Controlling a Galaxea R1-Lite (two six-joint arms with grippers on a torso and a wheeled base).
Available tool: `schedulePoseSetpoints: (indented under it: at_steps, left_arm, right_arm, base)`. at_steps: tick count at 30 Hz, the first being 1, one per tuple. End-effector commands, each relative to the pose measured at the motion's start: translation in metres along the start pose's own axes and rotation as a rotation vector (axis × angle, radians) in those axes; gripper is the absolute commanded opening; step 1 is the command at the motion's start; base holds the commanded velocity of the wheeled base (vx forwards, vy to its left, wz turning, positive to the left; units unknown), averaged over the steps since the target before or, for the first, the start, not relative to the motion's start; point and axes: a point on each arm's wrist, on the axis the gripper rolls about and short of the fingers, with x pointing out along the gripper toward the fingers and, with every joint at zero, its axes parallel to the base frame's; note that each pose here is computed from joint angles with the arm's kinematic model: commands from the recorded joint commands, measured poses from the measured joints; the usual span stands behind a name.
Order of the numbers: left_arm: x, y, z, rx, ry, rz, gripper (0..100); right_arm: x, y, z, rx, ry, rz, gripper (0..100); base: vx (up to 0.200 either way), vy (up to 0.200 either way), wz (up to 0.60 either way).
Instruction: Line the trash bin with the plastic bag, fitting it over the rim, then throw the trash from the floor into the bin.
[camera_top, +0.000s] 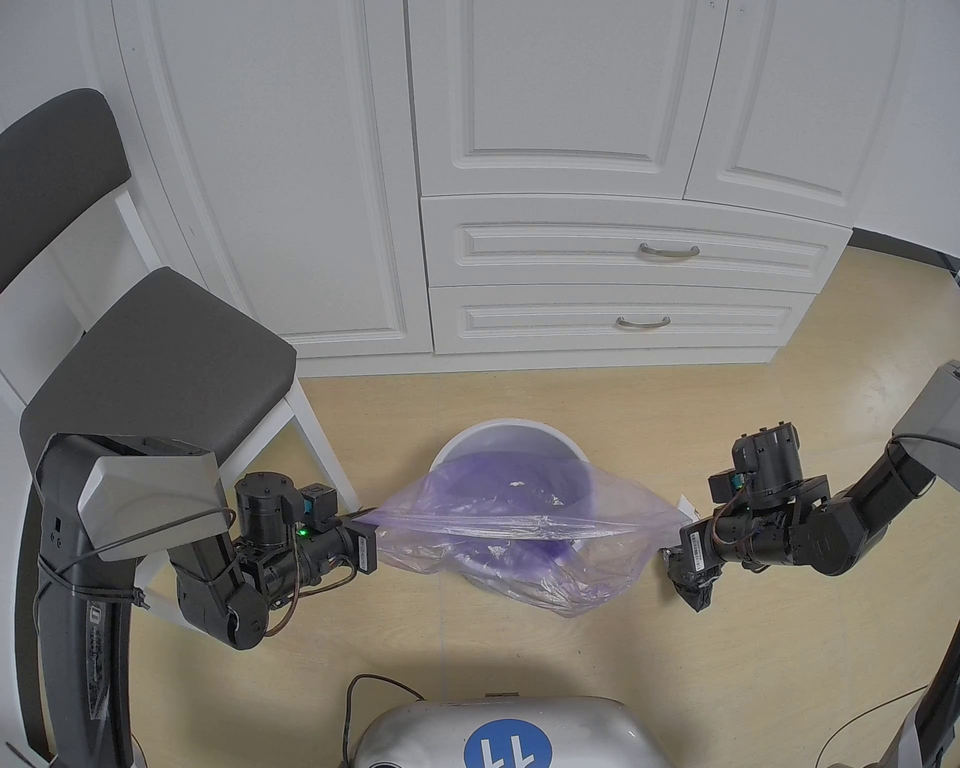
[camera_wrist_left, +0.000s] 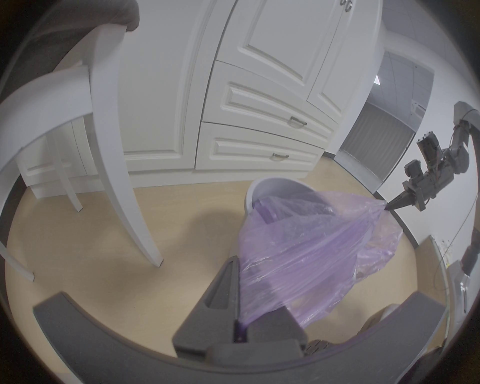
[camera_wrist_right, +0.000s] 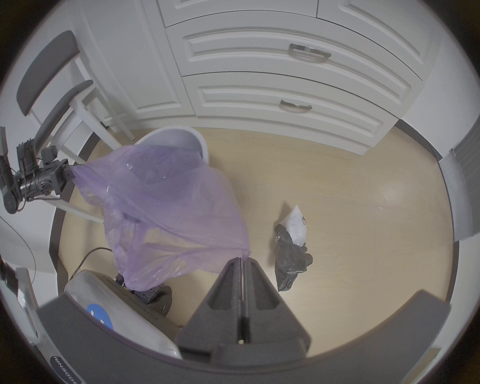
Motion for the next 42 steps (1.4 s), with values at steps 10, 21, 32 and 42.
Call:
schedulePoseSetpoints:
  at_steps: [10, 21, 32, 42]
  left_arm:
    - [0.038, 0.007, -0.03, 0.076, 0.015, 0.163, 0]
    - [0.071, -0.014, -0.024, -0.005, -0.134, 0.24, 0]
    - [0.025, -0.024, -0.001, 0.005, -0.078, 0.114, 0]
    - [0.015, -0.007, -0.014, 0.044, -0.01, 0.067, 0]
  right_arm:
    - [0.068, 0.013, -0.015, 0.07, -0.102, -0.002, 0]
    - [0.073, 0.005, 0.004, 0.156, -0.213, -0.01, 0]
    - [0.04, 0.004, 0.001, 0.077, -0.208, -0.013, 0]
    - [0.043, 0.0, -0.017, 0.0, -0.138, -0.016, 0]
  base:
    - [0.0, 0.0, 0.0]
    - [0.0, 0.0, 0.0]
    - [0.0, 0.0, 0.0]
    - [0.0, 0.0, 0.0]
